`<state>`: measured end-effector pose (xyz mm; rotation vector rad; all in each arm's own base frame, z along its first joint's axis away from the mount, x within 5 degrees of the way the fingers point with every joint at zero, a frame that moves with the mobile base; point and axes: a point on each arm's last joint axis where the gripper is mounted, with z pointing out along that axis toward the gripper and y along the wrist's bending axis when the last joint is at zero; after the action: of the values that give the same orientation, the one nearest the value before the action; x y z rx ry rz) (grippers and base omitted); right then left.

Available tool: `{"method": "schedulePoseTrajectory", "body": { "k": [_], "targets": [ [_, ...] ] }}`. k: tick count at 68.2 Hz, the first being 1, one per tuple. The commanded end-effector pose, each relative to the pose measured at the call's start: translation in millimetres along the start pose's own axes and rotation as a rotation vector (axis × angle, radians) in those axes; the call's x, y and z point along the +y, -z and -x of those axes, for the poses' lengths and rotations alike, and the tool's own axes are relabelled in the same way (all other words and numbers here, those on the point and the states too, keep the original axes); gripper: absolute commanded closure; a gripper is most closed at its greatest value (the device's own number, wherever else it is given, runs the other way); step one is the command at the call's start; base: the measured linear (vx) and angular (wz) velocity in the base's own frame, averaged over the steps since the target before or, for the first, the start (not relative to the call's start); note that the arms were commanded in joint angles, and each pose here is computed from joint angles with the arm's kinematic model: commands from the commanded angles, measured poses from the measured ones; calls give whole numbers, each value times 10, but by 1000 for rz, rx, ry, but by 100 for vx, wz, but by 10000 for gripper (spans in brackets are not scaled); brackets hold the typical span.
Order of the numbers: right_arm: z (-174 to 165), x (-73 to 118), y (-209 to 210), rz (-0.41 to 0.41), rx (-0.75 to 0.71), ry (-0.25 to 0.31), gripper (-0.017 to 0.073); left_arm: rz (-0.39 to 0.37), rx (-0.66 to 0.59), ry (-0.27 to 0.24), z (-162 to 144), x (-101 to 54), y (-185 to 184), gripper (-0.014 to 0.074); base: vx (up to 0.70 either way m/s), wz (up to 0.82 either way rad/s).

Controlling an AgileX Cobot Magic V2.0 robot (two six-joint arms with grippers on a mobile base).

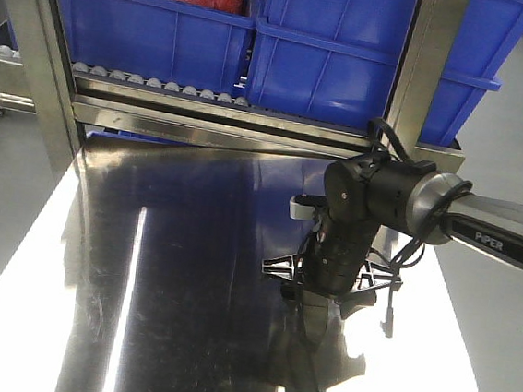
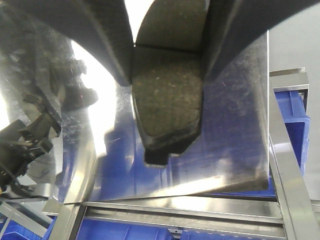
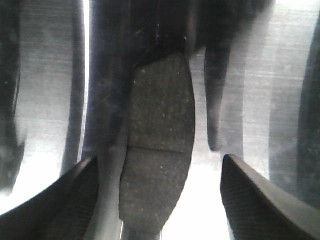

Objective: Move and align brake pads A on conveyor
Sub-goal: 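Lower the right gripper over the other brake pad and grasp it, then lift the grasped brake pad with the right gripper off the table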

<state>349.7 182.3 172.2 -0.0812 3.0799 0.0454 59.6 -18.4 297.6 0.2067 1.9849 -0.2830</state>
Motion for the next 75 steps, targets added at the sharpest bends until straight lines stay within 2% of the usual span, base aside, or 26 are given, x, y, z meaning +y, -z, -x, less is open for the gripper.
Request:
{"method": "schedulePoseTrajectory", "body": {
  "k": [1,15,28,35,50,59,75],
  "targets": [
    [79,21,239,29,-80,11,62,-28,-109,5,158,-30,41,600,0,0],
    [119,30,149,20,-64,10,119,-28,-109,5,158,-30,41,600,0,0],
    [126,31,58,9,-44,17,216,-28,-109,5,158,-30,41,600,0,0],
    [150,19,82,-6,-79,37,305,-28,-109,5,158,-30,41,600,0,0],
    [127,1,295,0,-139,71,575,-28,-109,5,158,-30,41,600,0,0],
    [78,-21,530,15,-187,122,571,-28,-109,5,158,-30,41,600,0,0],
    [-184,-193,1019,42,-392,140,566,-28,-109,5,158,-30,41,600,0,0]
  ]
}}
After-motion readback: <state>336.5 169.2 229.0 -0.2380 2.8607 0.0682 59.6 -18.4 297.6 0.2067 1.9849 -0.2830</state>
